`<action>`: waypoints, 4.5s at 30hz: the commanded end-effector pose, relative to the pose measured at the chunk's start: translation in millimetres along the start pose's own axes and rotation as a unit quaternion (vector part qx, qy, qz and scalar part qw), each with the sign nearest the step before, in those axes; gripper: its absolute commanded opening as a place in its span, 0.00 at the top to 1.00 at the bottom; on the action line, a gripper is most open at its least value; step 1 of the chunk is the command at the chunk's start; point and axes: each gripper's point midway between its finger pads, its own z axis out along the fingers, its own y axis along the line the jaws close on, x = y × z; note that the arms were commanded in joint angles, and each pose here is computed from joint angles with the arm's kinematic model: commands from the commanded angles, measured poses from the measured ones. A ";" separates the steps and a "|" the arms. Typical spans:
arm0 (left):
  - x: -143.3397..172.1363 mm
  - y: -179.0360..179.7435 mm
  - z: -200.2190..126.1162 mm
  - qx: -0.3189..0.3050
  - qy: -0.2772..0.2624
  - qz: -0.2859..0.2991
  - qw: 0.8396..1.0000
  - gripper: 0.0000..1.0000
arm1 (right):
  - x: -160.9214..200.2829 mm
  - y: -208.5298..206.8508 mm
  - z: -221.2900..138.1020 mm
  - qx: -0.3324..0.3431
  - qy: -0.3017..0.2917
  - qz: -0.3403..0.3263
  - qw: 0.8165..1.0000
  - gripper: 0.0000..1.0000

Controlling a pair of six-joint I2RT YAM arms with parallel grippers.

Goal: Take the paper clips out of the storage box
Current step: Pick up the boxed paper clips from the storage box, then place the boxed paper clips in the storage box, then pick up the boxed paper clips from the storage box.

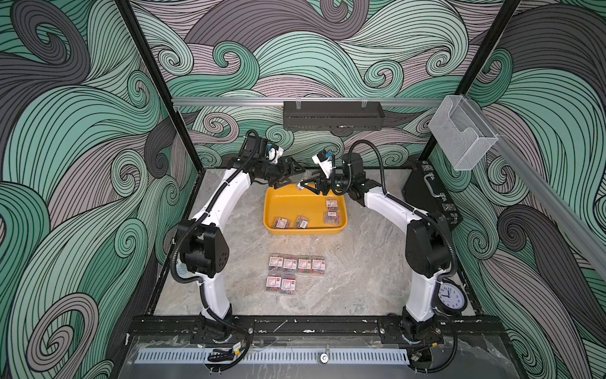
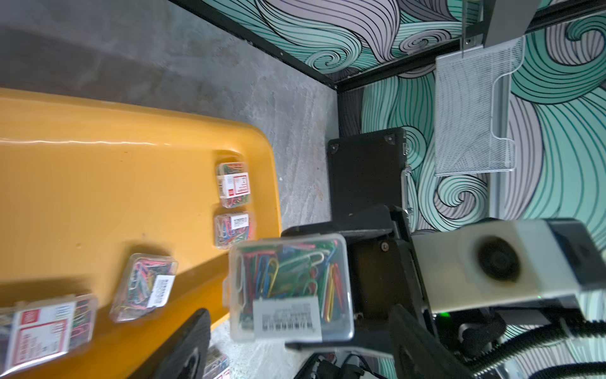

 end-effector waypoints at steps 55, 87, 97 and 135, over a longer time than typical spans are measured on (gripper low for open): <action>63.2 103.1 -56.4 -0.198 -0.049 0.020 0.979 0.17 | 173.5 -70.6 45.2 0.311 0.392 0.007 0.866 0.18; 52.8 132.8 59.1 -0.306 0.069 0.141 0.939 0.20 | 97.2 -68.6 -39.0 0.341 0.261 0.114 0.896 0.25; 48.4 136.7 114.1 -0.263 0.152 0.246 0.921 0.24 | 105.3 -9.6 -121.8 0.362 0.220 0.136 0.896 0.23; 56.3 175.3 172.7 -0.298 0.205 0.299 0.883 0.37 | 147.5 26.9 -154.7 0.354 0.206 0.195 0.891 0.21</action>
